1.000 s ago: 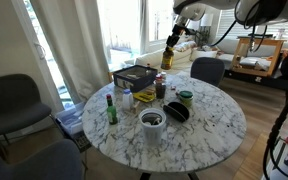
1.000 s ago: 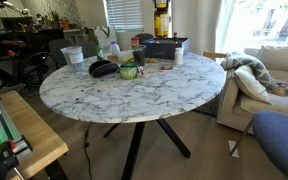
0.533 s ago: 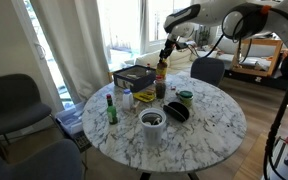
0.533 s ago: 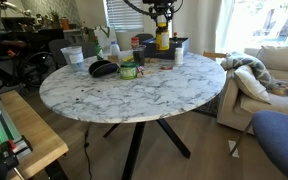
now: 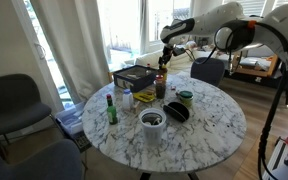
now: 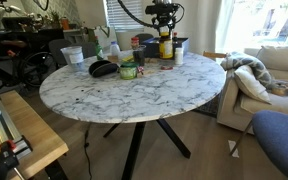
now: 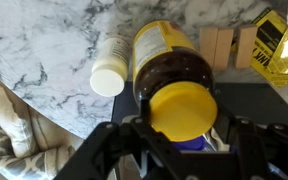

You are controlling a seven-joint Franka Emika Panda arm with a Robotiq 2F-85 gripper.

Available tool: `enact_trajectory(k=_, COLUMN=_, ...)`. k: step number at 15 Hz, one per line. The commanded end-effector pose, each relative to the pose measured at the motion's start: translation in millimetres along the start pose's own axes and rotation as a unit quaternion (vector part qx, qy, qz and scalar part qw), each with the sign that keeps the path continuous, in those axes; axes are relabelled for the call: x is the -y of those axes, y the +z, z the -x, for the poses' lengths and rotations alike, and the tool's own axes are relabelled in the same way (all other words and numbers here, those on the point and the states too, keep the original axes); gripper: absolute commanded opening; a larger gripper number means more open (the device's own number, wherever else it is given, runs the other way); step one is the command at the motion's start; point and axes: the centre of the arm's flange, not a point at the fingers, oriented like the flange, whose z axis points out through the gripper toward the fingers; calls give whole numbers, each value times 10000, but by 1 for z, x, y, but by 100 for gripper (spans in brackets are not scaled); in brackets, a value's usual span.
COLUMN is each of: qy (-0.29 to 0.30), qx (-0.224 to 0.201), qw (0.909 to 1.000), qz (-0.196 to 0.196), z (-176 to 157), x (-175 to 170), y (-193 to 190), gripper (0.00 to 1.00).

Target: Move the bottle with a yellow label backwards.

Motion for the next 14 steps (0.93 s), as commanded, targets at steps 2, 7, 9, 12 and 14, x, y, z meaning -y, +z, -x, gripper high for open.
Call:
enact_trajectory(k=2, qy=98, qx=-45, qw=9996, qz=-243, z=-24, x=-22, y=-1, gripper=99)
enact_trajectory(k=7, qy=-108, qx=-403, qw=9983, qz=-408, z=-28, x=-16, y=-44, gripper=100)
enact_trajectory(k=9, qy=-358, qx=-564, qw=9965, qz=-495, z=-32, x=-3, y=-65, gripper=100)
enact_trajectory(k=12, qy=-901, qx=-582, qw=9913, qz=-758, z=-33, x=17, y=-98, gripper=100)
enact_trajectory(k=14, qy=-1435, qx=-663, qw=9820, qz=-1030, z=-33, x=34, y=-119, gripper=100)
